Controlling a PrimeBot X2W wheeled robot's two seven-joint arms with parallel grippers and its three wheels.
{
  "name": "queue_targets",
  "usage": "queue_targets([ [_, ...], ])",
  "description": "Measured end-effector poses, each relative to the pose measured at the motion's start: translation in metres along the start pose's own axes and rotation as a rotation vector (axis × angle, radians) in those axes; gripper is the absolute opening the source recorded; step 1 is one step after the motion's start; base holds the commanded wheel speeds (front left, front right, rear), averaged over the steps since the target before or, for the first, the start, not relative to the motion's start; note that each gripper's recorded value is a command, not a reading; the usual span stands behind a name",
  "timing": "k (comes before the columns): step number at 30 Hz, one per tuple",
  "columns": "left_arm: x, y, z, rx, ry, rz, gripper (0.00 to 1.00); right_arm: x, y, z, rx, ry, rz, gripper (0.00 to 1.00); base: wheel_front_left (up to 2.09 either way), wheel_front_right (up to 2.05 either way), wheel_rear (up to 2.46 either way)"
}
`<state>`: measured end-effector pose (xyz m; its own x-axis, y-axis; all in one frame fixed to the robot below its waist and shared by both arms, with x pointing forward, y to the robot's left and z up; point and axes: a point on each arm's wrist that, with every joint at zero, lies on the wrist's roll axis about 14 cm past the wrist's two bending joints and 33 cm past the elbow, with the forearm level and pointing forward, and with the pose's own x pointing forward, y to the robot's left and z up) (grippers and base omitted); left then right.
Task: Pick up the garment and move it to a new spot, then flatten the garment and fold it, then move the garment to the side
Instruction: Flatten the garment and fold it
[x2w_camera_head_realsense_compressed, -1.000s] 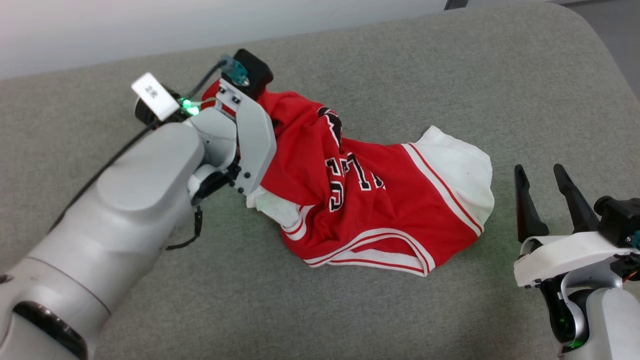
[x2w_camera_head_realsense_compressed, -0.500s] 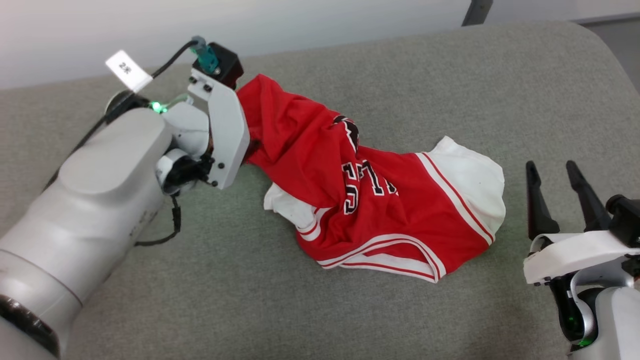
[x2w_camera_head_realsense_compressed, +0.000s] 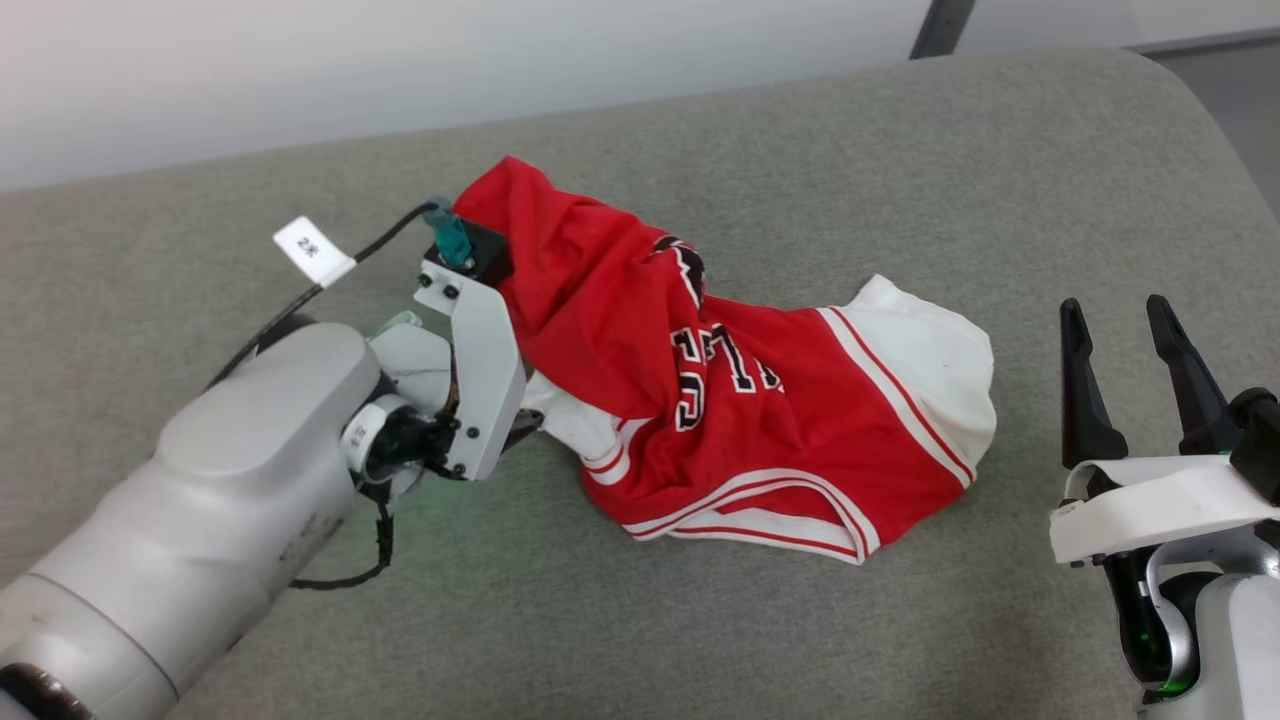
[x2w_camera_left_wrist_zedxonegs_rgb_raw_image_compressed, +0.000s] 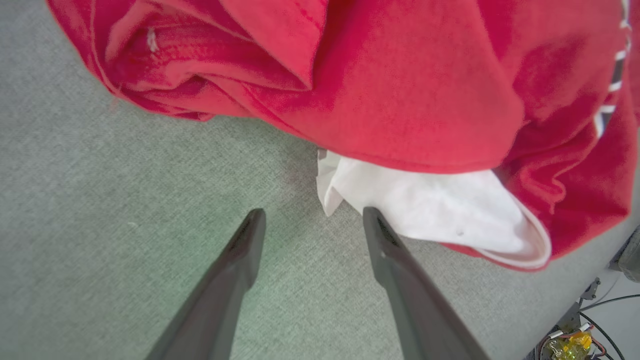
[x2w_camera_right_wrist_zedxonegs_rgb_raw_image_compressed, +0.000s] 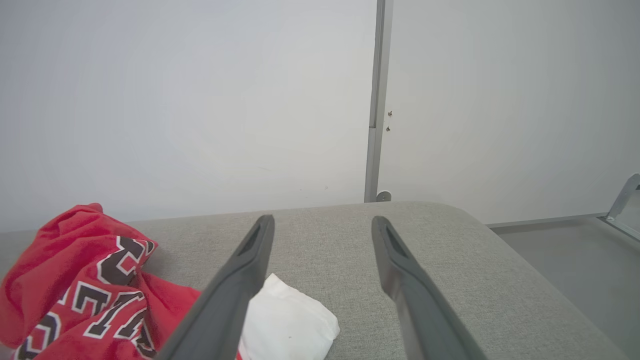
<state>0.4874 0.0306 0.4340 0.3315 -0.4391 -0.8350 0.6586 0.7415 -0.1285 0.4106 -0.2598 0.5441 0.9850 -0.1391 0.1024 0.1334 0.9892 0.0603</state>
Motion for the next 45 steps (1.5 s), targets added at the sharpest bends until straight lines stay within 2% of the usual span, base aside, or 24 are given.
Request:
queue_targets([
  [11,0.026,-0.009,-0.005,-0.058,0.026,-0.051,1.00,-0.005,-0.014,-0.009,-0.013,0.026,-0.042,1.00,0.00,0.00,0.00],
  [12,0.028,-0.008,-0.006,-0.062,0.028,-0.048,0.23,-0.006,-0.015,-0.010,-0.013,0.029,-0.044,1.00,0.00,0.00,0.00],
  [13,0.029,-0.006,-0.007,-0.068,0.033,-0.045,0.23,-0.006,-0.015,-0.011,-0.013,0.031,-0.046,1.00,0.00,0.00,0.00],
  [14,0.030,-0.006,-0.007,-0.075,0.035,-0.047,0.00,-0.006,-0.015,-0.011,-0.014,0.033,-0.047,1.00,0.00,0.00,0.00],
  [22,0.025,0.000,-0.010,-0.100,0.036,-0.038,0.00,-0.003,-0.015,-0.014,-0.011,0.035,-0.050,1.00,0.00,0.00,0.00],
  [31,-0.015,0.053,-0.014,-0.174,-0.050,0.091,0.00,0.003,-0.006,-0.008,-0.012,0.018,-0.023,1.00,0.00,0.00,0.00],
  [45,-0.099,0.130,-0.097,-0.389,-0.060,0.360,0.00,0.006,0.015,0.003,-0.005,0.005,0.037,1.00,0.00,0.00,0.00],
])
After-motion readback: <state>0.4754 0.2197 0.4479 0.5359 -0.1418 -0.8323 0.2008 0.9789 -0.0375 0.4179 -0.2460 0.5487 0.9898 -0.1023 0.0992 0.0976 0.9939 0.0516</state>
